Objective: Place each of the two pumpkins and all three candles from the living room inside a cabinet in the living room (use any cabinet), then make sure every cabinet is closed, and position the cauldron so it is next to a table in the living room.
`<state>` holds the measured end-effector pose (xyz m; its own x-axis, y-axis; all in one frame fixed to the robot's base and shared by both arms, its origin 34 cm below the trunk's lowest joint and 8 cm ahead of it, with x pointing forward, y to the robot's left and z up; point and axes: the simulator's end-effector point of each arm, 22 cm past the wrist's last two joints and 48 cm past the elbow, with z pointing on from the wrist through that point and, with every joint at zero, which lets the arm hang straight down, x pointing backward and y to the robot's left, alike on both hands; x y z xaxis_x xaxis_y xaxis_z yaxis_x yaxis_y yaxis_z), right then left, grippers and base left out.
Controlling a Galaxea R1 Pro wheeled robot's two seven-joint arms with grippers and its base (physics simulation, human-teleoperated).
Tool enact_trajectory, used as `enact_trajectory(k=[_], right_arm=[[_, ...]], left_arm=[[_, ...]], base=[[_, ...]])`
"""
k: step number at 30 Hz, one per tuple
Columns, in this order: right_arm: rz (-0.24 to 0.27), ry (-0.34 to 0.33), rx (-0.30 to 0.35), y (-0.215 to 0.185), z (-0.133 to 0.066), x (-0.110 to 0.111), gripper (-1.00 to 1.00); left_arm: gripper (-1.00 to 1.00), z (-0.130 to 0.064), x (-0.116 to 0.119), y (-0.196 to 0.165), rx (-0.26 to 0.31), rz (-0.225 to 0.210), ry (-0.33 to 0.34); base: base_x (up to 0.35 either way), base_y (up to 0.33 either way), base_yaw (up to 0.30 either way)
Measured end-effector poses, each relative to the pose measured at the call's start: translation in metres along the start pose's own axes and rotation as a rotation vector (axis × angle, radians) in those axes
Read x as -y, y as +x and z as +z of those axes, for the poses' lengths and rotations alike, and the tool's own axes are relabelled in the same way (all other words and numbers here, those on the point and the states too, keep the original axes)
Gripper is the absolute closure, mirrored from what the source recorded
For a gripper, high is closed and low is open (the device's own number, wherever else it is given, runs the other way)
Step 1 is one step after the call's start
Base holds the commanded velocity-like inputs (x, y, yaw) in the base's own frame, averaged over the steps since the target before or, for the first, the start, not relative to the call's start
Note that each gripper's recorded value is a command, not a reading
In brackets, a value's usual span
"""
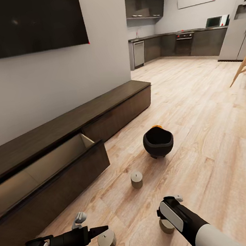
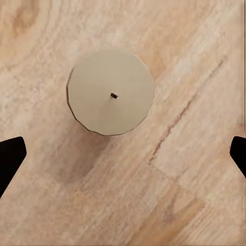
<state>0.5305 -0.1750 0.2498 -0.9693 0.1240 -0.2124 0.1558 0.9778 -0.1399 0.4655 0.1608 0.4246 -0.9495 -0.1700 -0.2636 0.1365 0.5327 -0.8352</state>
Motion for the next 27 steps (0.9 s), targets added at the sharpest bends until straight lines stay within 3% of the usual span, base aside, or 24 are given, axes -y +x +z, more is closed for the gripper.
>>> enact_trajectory(k=[13, 27], right_arm=[[-0.002, -0.008, -0.002, 0.0012, -0.0018, -0.0055, -1.00], [-0.005, -0.014, -0.004, 0.0023, -0.0022, -0.0086, -1.00]], left_arm=[[-1.00, 0.0004, -0.0005, -0.0003, 0.002, 0.004, -0.004], [-1.00, -0.0006, -0.0030, -0.0010, 0.004, 0.005, -0.013]], base=[[0.054, -0.103, 0.000], [0.036, -0.011, 0.000]])
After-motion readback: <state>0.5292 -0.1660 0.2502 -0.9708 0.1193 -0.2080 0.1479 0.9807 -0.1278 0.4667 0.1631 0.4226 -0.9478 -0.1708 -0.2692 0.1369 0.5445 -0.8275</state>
